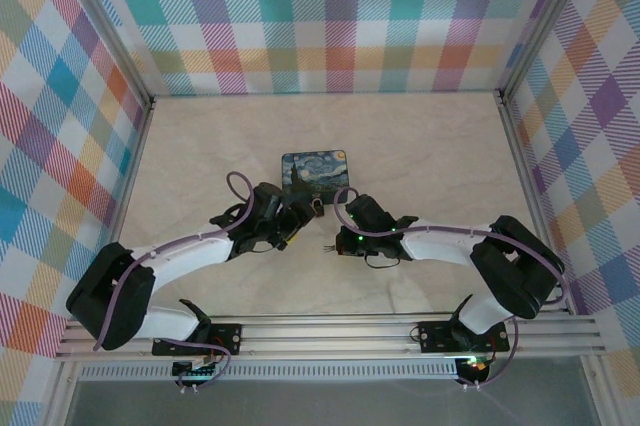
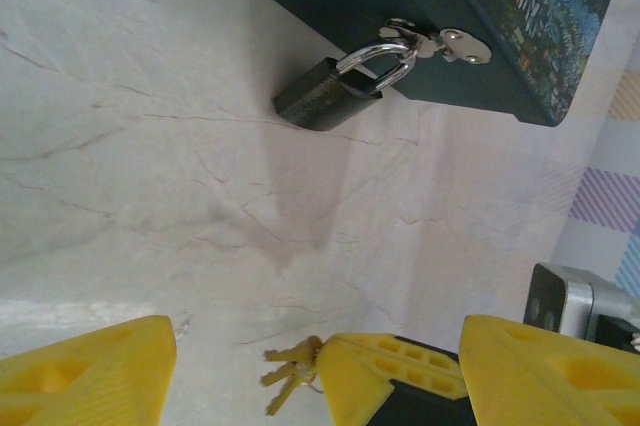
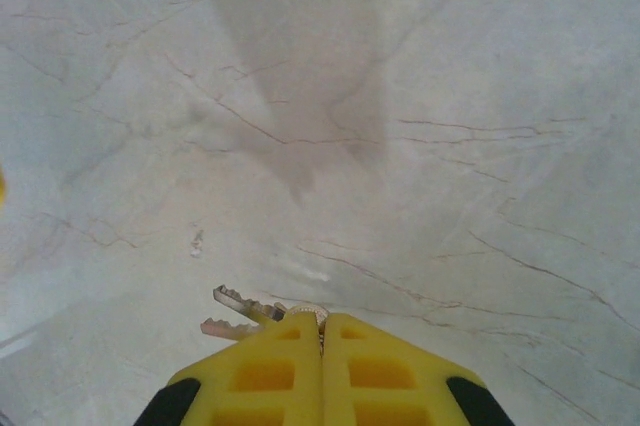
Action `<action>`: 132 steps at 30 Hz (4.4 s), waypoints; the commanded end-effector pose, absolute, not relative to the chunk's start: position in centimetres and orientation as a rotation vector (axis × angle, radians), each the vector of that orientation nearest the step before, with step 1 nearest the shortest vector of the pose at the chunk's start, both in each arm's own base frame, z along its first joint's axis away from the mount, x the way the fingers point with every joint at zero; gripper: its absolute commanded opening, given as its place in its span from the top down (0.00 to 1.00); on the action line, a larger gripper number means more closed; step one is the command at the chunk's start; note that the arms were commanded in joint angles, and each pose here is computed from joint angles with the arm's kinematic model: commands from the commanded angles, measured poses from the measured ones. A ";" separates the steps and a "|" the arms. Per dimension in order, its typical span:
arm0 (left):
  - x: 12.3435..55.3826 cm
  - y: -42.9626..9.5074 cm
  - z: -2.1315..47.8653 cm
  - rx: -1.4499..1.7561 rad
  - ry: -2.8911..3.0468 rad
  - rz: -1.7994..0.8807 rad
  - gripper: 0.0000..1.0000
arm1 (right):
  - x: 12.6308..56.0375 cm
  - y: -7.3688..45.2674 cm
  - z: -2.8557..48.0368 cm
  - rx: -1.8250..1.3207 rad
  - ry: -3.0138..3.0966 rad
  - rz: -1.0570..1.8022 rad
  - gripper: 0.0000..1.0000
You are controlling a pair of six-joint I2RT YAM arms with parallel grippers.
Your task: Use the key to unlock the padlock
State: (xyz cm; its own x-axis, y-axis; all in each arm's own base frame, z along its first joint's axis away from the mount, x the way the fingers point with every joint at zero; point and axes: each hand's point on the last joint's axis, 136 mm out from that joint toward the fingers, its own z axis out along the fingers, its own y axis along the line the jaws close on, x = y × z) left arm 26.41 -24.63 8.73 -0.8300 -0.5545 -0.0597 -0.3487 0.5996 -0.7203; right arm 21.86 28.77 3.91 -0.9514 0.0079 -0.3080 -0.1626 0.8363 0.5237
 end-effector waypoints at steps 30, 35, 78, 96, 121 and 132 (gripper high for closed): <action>25.3 -22.9 8.8 -0.784 2.515 -1.055 0.28 | 22.6 28.7 6.2 -0.161 2.672 0.782 1.00; 25.2 -21.3 11.1 -0.730 2.470 -1.012 0.26 | 22.4 27.2 4.2 -0.128 2.733 0.694 1.00; 26.2 -20.7 13.2 -0.644 2.457 -0.970 0.25 | 22.1 25.2 -0.4 -0.098 2.911 0.346 0.71; 25.4 -21.7 11.7 -0.602 2.502 -0.939 0.26 | 22.1 25.0 -0.9 0.292 2.920 0.422 1.00; 25.2 -25.2 8.2 -1.072 2.421 -1.091 0.33 | 24.2 29.5 2.8 0.675 2.828 0.810 1.00; 26.7 -26.8 5.7 -1.121 2.464 -1.132 0.39 | 24.6 30.3 4.1 0.646 2.801 0.894 1.00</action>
State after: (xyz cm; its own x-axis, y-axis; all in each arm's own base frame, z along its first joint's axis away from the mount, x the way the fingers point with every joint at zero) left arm 25.58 -25.59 4.36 -0.6897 -0.7182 0.0926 -0.5720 0.4618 -0.6779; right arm 24.05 29.74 2.93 -0.9041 0.4273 -0.0042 0.3556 0.7577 0.5473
